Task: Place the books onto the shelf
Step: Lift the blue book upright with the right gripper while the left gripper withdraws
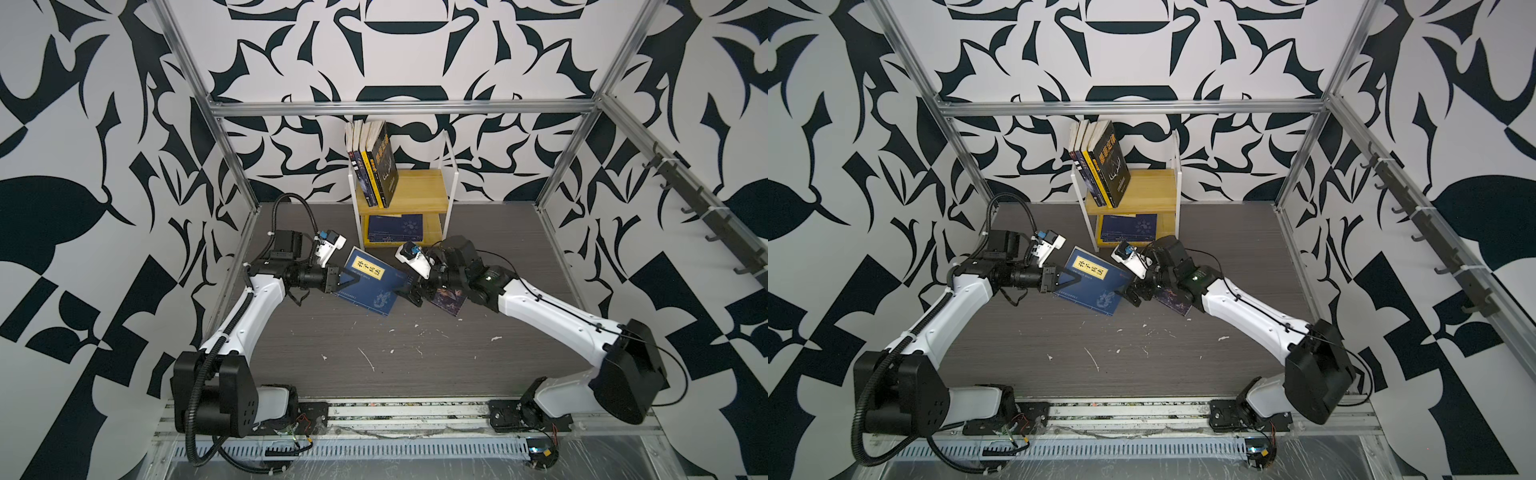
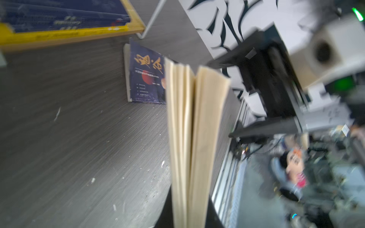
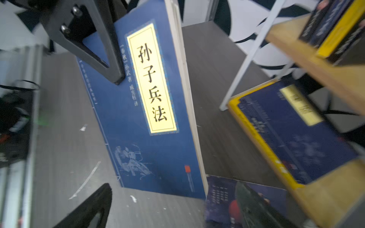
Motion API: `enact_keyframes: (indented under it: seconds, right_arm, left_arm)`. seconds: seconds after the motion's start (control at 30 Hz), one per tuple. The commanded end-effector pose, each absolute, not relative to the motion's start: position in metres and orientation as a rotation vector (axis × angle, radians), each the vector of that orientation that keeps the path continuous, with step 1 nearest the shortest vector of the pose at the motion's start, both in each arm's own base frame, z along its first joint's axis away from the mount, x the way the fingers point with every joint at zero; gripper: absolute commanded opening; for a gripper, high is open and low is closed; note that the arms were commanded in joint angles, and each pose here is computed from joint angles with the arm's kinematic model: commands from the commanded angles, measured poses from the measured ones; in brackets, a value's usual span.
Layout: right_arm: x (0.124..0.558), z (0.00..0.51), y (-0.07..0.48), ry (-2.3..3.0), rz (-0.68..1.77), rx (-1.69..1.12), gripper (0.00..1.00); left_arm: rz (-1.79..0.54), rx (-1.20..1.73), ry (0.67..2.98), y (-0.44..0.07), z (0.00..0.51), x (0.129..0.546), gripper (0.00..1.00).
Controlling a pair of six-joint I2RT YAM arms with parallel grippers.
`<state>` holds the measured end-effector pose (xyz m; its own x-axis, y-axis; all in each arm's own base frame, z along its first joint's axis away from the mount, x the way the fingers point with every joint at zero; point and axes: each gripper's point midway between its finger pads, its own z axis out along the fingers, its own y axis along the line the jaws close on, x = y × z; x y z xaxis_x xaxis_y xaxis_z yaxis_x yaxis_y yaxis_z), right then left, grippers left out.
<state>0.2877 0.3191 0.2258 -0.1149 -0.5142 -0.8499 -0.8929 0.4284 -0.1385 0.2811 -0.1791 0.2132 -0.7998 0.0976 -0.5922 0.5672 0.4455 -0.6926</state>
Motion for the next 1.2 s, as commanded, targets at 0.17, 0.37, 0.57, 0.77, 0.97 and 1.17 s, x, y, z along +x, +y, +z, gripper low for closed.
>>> enact_keyframes:
  seconds: [0.17,0.37,0.57,0.77,0.97,1.17]
  right_arm:
    - [0.292,0.259,0.349,1.503,-0.029,-1.19,1.0]
    - [0.295,0.258,0.381,1.425,-0.151,-1.173,0.97]
    - [0.314,0.245,0.403,1.434,-0.225,-1.14,0.92]
    - [0.334,0.229,0.409,1.394,-0.379,-1.123,0.45]
    - [0.34,0.224,0.385,1.365,-0.49,-1.132,0.0]
    - [0.34,0.206,0.352,1.391,-0.543,-1.252,0.0]
  left_arm:
    - [-1.519,-0.119,2.286,-0.17,0.225,0.319,0.0]
    - [-1.615,-0.33,2.295,-0.171,0.226,0.324,0.0]
    - [-1.638,-0.419,2.292,-0.169,0.227,0.326,0.0]
    - [-1.608,-0.405,2.295,-0.168,0.219,0.325,0.0]
    - [-1.464,-0.355,2.278,-0.15,0.213,0.334,0.31]
    - [-1.125,-0.281,2.276,-0.105,0.196,0.35,1.0]
